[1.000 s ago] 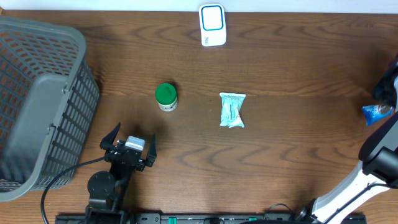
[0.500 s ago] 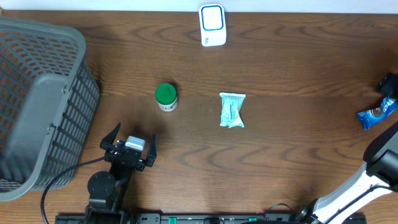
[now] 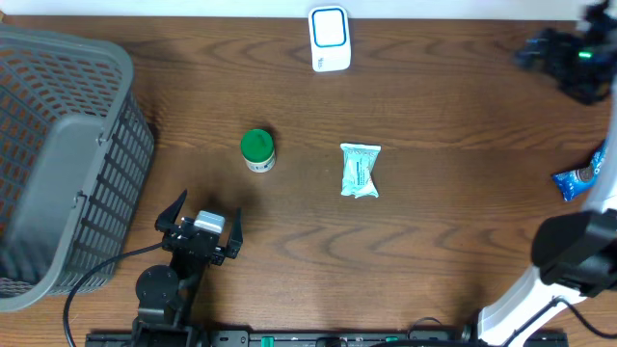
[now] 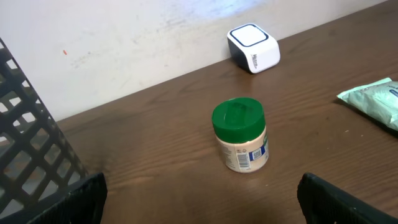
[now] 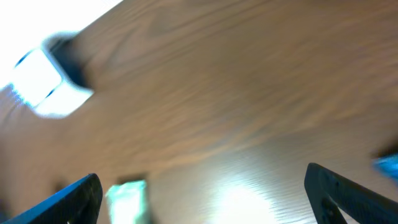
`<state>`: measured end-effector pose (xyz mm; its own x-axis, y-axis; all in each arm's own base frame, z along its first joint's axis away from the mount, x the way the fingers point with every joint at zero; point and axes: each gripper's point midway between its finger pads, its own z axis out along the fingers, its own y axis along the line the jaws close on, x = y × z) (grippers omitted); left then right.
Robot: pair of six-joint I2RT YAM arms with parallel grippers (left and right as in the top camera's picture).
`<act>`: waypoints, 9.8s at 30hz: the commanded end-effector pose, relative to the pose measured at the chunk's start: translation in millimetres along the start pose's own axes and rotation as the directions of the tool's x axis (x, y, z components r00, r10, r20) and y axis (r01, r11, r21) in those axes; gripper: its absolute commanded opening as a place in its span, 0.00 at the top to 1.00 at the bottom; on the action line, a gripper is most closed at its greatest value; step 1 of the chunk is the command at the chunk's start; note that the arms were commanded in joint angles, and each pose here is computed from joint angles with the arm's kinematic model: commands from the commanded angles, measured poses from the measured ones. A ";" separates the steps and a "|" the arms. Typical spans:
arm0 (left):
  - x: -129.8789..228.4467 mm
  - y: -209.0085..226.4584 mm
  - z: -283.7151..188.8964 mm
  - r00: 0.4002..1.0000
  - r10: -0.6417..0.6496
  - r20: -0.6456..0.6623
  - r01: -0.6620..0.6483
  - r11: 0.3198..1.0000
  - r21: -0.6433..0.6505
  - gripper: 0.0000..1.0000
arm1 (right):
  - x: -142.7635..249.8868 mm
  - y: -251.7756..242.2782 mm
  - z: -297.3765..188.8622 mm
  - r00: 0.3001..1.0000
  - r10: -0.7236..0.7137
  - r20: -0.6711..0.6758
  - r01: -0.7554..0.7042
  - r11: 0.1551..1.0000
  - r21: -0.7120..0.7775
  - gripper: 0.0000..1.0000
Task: Scan the item barcode
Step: 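Move the right gripper over the light-green wipes pack, then grasp the wipes pack with the right gripper and lift it, then carry the wipes pack to the scanner and hold it there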
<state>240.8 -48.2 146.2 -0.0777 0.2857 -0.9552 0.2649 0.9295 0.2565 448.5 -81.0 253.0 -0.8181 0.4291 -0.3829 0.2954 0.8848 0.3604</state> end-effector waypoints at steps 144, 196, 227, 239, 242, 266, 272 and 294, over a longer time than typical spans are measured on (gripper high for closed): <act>15.1 -5.6 2.2 0.999 0.012 -0.033 -0.011 1.000 0.019 0.02 | 313.4 252.4 -120.0 0.222 -0.843 0.489 0.565 -0.298 -0.770 0.99; 15.1 -5.6 2.2 0.999 0.012 -0.033 -0.011 1.000 0.019 0.02 | 26.6 272.6 259.8 0.127 -0.979 0.161 0.644 0.205 0.737 0.99; 15.1 -5.6 2.2 0.999 0.012 -0.033 -0.011 1.000 0.019 0.02 | 12.7 253.1 279.3 0.027 -0.997 0.075 0.676 0.074 0.733 0.99; 15.1 -5.6 2.2 0.999 0.012 -0.033 -0.011 1.000 0.019 0.02 | 58.3 232.6 314.0 0.248 -0.964 0.095 0.832 0.262 0.489 0.99; 15.1 -5.6 2.2 0.999 0.012 -0.033 -0.011 1.000 0.019 0.02 | 54.9 235.4 311.0 0.257 -0.960 0.107 0.826 0.276 0.492 0.99; 15.1 -5.6 2.2 0.999 0.012 -0.033 -0.011 1.000 0.019 0.02 | -9.9 274.9 256.4 -0.270 -0.930 -0.249 0.632 -0.367 0.683 0.99; 15.1 -5.6 2.2 0.999 0.012 -0.033 -0.011 1.000 0.019 0.02 | -3.9 271.4 268.2 -0.305 -0.909 -0.283 0.630 -0.416 0.656 0.99; 15.1 -5.6 2.2 0.999 0.012 -0.033 -0.011 1.000 0.019 0.02 | -21.5 249.5 212.0 -0.161 -0.918 -0.361 0.654 -0.374 0.658 0.99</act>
<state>240.8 -48.2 146.2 -0.0777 0.2857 -0.9552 0.2649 0.9295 0.2565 651.5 189.4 93.7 -0.1966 -0.9686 0.1522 -0.4236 -0.0561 -0.9041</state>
